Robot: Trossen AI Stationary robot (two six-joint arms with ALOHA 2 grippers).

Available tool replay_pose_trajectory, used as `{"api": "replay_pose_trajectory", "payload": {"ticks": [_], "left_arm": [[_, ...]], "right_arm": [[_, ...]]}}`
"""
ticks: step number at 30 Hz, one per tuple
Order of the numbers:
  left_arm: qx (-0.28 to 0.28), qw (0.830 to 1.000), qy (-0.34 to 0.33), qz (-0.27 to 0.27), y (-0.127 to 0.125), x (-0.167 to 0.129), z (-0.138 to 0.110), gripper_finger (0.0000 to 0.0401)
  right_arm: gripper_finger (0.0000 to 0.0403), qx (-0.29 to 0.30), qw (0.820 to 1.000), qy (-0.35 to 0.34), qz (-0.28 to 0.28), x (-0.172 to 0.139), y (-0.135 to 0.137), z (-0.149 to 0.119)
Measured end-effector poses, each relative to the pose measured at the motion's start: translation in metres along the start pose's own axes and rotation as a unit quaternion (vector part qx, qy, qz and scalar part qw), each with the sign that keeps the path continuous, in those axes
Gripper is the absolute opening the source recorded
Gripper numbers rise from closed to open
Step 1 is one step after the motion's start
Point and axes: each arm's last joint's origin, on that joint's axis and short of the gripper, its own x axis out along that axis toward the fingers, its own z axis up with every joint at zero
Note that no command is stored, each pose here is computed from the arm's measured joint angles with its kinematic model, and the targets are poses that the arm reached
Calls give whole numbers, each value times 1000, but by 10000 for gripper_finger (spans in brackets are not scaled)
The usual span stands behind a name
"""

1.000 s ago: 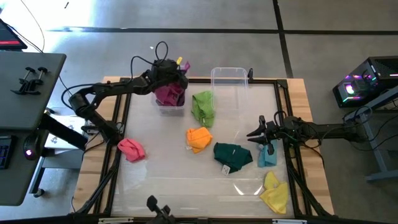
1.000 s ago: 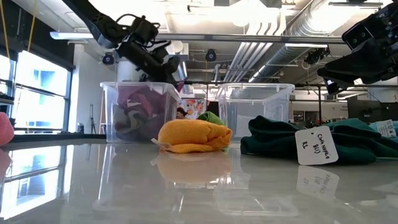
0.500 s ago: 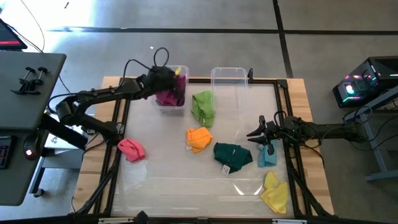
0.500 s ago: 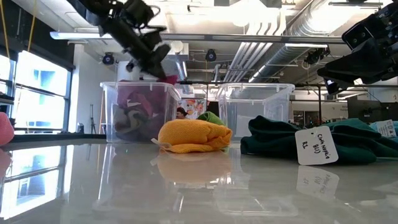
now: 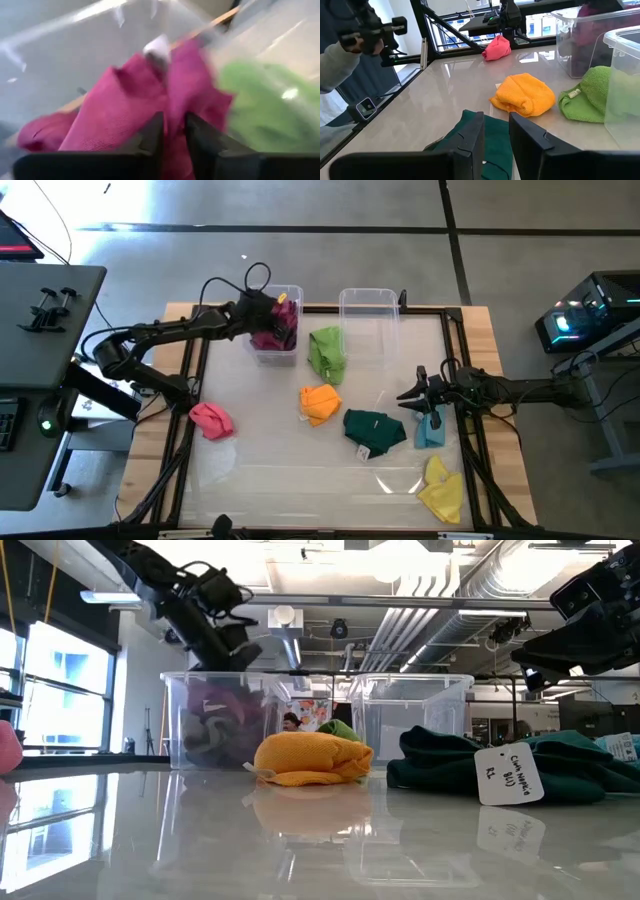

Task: Sort towels by color in basket
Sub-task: Put the dark pink microfiber cloth into the left transparent bin, then put the light blue microfiber cloth into the right transparent bin

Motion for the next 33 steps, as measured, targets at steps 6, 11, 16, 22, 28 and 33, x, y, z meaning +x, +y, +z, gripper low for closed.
{"api": "replay_pose_trajectory", "payload": {"ticks": [6, 11, 16, 22, 28, 33], "left_arm": [[5, 996, -43, -72, -11, -25, 23, 130], [42, 992, -86, -84, -36, -51, 22, 133], [106, 981, -138, -83, -76, -58, -4, 127], [142, 935, -276, -169, -108, -69, -42, 127], [150, 900, -349, -215, -113, -69, -78, 127], [184, 893, -342, -229, -120, -68, -92, 127]], "right_arm": [[82, 0, 1000, 0, 0, 0, 0, 0], [82, 0, 1000, 0, -1, 0, 0, 0], [82, 0, 1000, 0, -1, 0, 0, 0], [82, 0, 1000, 0, -1, 0, 0, 0], [82, 74, 997, -24, 6, 0, 1, 5], [82, 219, 971, -91, -17, -1, -1, 16]]}}
